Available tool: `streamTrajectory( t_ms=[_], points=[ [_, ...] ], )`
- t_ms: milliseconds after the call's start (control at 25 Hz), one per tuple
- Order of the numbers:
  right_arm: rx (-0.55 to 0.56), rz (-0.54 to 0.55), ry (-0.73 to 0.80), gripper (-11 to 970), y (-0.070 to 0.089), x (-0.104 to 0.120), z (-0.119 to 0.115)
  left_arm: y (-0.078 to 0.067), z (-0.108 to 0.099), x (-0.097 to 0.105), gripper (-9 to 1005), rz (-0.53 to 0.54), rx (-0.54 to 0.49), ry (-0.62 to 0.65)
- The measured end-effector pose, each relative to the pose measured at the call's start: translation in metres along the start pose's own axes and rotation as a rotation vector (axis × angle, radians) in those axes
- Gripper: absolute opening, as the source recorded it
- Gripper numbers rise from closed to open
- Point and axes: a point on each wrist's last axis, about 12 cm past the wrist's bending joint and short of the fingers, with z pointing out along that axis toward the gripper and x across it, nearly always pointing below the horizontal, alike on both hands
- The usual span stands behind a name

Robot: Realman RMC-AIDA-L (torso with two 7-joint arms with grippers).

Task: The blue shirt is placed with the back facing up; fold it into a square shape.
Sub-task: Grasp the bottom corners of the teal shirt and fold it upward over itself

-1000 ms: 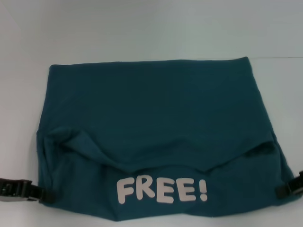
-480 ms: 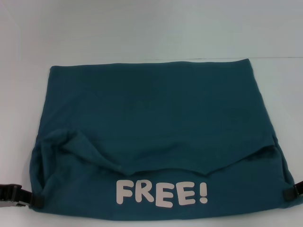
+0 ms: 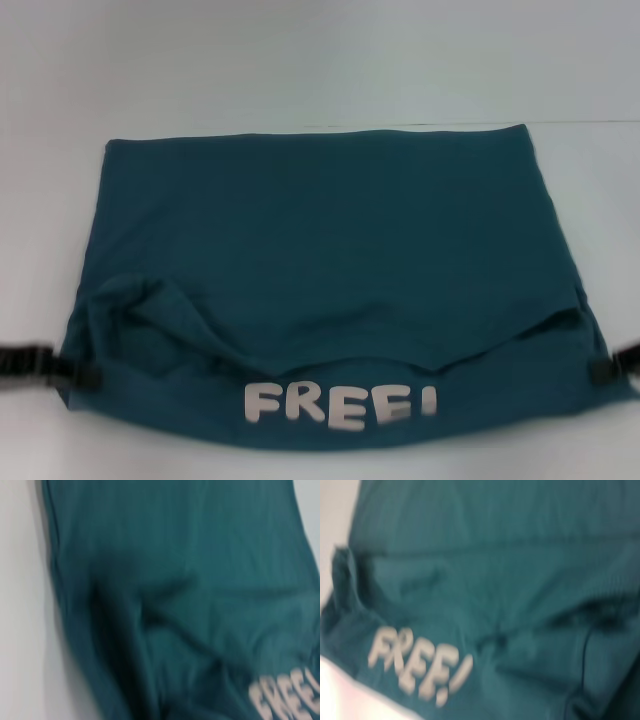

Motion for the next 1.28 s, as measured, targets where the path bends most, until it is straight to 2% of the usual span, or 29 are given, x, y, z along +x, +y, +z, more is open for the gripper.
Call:
streamTrajectory(
  t_ms=[80,120,160,320,560,680,960,1280],
  points=[
    [-0.003,0.006,-0.074,88,0.001,-0.011,-0.004,-0.004,0.0,-0.015,101,0.0,-0.014,-0.046],
    [-0.002,0.012,-0.12,88,0.002,-0.018,-0.006,-0.004,0.0,-0.015,101,0.0,-0.014,-0.046],
    [0.005,0.017,-0.152,87,0.002,-0.024,-0.007,-0.007,0.002,-0.034,102,-0.01,-0.043,-0.096],
    [0.047,0.024,-0.289,83,0.005,-0.052,-0.008,-0.013,0.007,-0.064,105,-0.029,-0.093,-0.164],
    [0.144,0.008,-0.422,83,0.016,-0.093,0.006,-0.029,0.025,-0.11,108,-0.01,-0.163,-0.254],
    [0.2,-0.003,-0.484,83,0.021,-0.109,0.016,-0.036,0.036,-0.126,110,0.004,-0.212,-0.286],
    [0.311,-0.043,-0.579,83,0.031,-0.136,0.04,-0.046,0.054,-0.152,115,0.039,-0.326,-0.4],
    [0.406,-0.076,-0.675,82,0.039,-0.149,0.06,-0.048,0.063,-0.162,120,0.04,-0.373,-0.514]
  ],
)
